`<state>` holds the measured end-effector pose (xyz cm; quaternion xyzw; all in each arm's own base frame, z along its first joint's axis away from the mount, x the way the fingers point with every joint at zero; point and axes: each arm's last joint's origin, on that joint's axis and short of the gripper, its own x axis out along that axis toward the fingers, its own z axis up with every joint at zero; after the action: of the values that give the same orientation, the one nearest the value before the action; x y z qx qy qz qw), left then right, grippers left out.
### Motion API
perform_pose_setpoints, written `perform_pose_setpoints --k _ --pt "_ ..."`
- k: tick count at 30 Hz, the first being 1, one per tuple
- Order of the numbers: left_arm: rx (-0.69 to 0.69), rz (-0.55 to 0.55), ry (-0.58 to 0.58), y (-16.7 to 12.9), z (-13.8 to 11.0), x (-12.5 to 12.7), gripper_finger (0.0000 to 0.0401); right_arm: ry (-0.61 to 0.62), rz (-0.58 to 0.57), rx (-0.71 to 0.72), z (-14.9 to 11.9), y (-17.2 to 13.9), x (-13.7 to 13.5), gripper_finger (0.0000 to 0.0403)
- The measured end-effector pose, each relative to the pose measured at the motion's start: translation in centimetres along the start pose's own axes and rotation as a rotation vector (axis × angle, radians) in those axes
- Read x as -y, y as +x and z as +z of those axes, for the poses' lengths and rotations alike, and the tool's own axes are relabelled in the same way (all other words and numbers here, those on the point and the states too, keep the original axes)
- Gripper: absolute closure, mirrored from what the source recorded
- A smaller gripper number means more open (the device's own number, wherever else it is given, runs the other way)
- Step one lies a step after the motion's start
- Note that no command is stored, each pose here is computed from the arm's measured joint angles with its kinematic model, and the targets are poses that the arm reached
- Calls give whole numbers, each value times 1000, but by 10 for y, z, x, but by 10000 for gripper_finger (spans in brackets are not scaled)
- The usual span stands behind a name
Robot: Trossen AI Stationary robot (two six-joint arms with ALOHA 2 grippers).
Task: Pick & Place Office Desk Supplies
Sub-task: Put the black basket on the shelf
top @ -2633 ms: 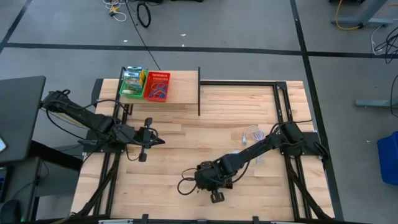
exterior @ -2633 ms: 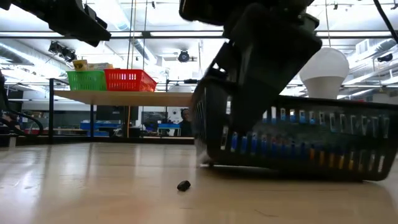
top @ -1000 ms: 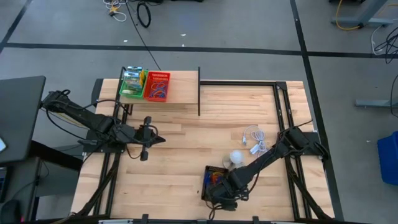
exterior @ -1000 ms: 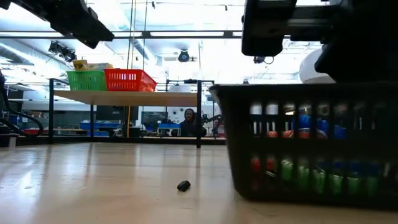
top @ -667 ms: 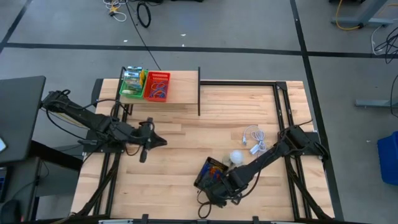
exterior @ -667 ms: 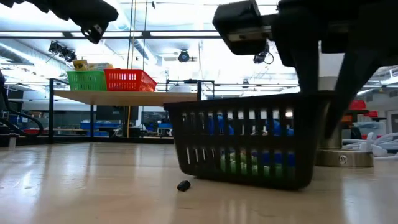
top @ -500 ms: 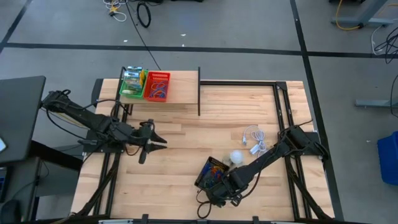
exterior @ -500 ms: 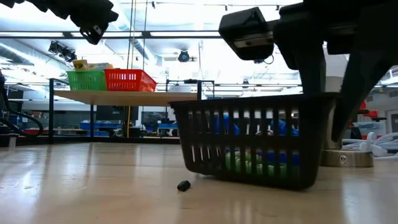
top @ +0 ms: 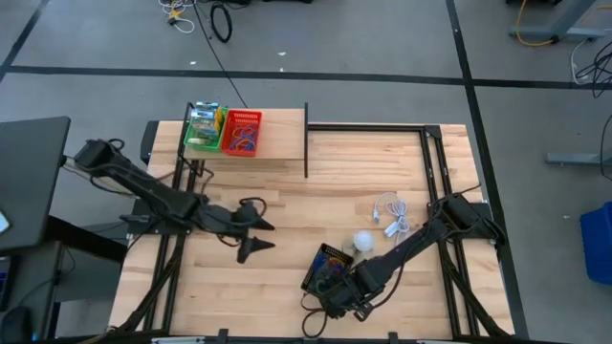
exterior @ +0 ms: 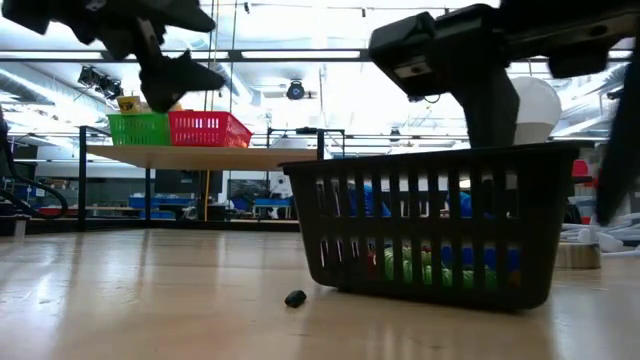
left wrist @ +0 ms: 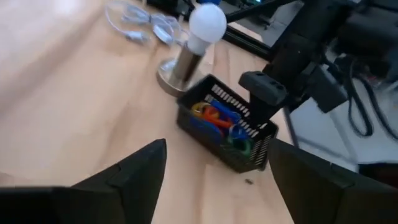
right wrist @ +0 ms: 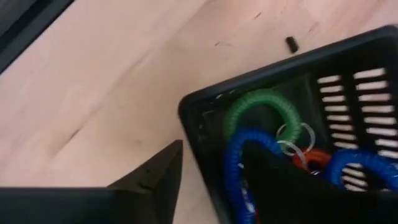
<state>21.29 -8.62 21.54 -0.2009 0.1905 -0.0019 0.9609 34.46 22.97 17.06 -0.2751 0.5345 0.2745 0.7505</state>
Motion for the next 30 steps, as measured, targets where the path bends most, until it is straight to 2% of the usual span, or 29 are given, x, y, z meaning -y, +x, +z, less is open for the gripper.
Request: perform_pose_setpoints --k 5,10,16,21,30 --pt "-58 -15 -138 32 -8 4 118 65 5 -21 -2 0 -1 201" --pt "-159 -25 -194 68 -4 14 118 141 4 -71 -7 -4 -4 183" --pt "-363 85 -144 106 15 21 118 218 -58 -166 -16 -22 -14 181" --pt "-423 155 -128 133 34 26 118 303 -138 -229 -24 -45 -26 181" --pt "-548 271 -154 172 27 24 119 399 -279 -433 -46 -69 -51 181"
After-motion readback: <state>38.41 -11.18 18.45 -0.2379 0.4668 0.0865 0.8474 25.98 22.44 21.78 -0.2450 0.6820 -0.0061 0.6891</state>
